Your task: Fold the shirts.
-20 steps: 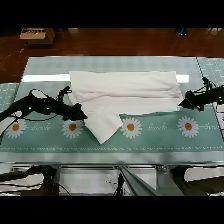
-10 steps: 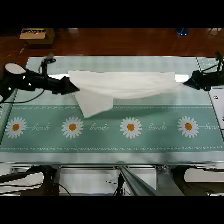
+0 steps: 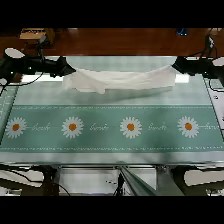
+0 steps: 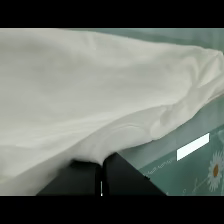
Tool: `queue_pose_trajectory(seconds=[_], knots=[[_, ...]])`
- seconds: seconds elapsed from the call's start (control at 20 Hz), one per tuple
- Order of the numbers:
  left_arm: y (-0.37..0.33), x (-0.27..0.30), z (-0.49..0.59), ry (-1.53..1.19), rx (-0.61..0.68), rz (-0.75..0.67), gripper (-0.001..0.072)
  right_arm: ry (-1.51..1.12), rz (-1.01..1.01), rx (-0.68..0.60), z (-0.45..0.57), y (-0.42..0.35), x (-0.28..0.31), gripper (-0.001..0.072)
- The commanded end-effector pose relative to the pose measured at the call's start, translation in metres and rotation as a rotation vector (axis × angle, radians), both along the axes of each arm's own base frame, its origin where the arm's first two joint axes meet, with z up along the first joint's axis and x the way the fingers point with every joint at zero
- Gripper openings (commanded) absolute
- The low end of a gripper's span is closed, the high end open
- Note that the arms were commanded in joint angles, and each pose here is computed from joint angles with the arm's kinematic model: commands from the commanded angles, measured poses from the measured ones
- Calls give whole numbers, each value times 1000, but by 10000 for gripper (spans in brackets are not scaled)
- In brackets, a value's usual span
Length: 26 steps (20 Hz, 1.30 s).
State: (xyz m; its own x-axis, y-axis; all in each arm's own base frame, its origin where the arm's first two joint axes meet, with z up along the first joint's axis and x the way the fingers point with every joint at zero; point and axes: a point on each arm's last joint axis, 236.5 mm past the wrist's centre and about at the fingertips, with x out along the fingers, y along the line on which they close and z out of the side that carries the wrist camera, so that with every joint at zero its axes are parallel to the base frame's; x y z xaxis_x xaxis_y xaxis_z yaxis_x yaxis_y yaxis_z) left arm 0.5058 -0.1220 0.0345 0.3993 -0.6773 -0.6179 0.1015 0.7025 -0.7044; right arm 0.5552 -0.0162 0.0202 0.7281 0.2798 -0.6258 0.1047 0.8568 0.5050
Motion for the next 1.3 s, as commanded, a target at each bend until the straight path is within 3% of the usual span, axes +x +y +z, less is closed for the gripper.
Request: queue_pose_trajectory(seconds=[0.0,0.15,0.5,0.55,0.6,0.65,0.7,0.75,0.9,1.0,1.05,1.15,1.25], knots=[[14,36,5,-34,-55,65,18,-83,-126,-13,6,-17,24,35],[31,54,-4,-52,-46,132,19,-69,-143,-3,-3,-19,26,35],[18,52,-82,91,-58,117,36,14,-80,3,-53,18,26,37],[23,55,-84,86,-54,132,137,1,-92,-3,-51,16,29,38],[31,60,-82,71,-50,156,286,-19,-108,-11,-47,12,33,40],[40,65,-76,54,-48,175,442,-40,-124,-18,-40,6,35,104],[52,70,-66,31,-47,193,533,-66,-139,-31,-30,-2,37,281],[65,75,-56,7,-46,213,543,-91,-141,-56,-18,-11,37,438],[96,76,-25,-35,-51,236,543,-102,-123,-175,3,-48,23,446],[98,65,-15,-23,-64,202,543,-8,-133,-183,-10,-72,4,446],[94,59,-12,-11,-70,176,542,70,-156,-154,-24,-82,-10,451],[83,46,-12,19,-84,119,542,205,-209,-43,-54,-94,-32,592],[70,37,-12,43,-95,69,541,312,-219,117,-80,-87,-47,592]])
